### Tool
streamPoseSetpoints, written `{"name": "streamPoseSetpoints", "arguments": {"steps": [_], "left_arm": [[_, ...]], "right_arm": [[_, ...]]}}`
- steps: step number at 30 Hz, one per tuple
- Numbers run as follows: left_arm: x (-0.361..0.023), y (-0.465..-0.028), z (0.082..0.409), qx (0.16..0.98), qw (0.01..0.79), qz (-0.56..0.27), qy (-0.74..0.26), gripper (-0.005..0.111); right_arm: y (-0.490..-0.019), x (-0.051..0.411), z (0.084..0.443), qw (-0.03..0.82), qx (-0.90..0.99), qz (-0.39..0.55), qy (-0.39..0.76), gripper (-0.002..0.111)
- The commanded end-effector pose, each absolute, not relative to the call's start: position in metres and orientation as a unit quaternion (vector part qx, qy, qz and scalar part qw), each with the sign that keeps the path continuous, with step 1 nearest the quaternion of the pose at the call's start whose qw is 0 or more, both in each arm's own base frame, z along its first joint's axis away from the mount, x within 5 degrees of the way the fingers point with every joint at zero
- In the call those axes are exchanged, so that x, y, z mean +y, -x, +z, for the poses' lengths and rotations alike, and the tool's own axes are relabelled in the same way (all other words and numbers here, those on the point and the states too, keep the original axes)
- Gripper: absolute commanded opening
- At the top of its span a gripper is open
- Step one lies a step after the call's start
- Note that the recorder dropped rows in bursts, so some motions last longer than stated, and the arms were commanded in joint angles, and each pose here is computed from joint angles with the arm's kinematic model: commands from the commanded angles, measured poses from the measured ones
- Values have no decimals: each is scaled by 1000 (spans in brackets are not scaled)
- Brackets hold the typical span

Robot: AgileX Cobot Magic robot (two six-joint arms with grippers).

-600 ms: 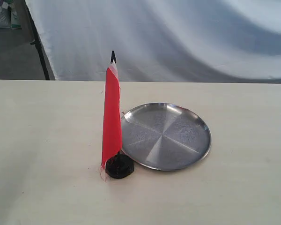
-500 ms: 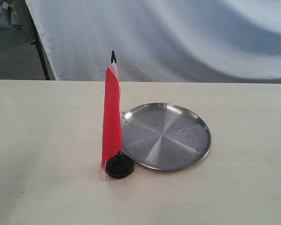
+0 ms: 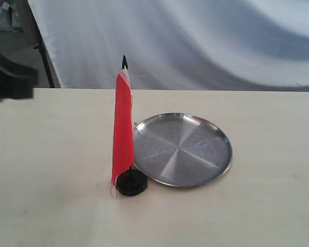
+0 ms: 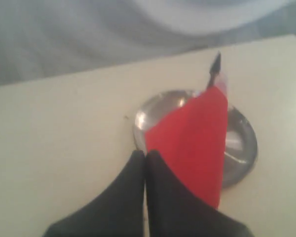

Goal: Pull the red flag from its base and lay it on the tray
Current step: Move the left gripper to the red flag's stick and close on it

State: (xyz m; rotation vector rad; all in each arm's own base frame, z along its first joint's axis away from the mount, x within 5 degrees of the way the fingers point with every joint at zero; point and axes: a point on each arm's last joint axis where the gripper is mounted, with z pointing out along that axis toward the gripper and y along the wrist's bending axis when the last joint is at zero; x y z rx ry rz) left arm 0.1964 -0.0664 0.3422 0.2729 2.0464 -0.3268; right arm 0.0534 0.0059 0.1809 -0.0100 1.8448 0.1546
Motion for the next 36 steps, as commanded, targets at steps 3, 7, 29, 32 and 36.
{"name": "streamPoseSetpoints", "arguments": {"steps": [3,7,29,32,36], "left_arm": [[-95,-234,309,861,468,-141,-137,0],[-100,-247,293,874,447,-147,-122,0],[-170,-261,219,871,381,-121,-287,28],[-171,-264,219,870,391,-126,-272,20],[-171,-268,222,863,414,-126,-262,21]], "right_arm": [[-53,6,182,605,793,64,5,0],[-53,6,182,605,793,64,5,0],[-53,6,182,607,792,64,5,0],[-53,6,182,607,792,64,5,0],[-53,6,182,607,792,64,5,0]]}}
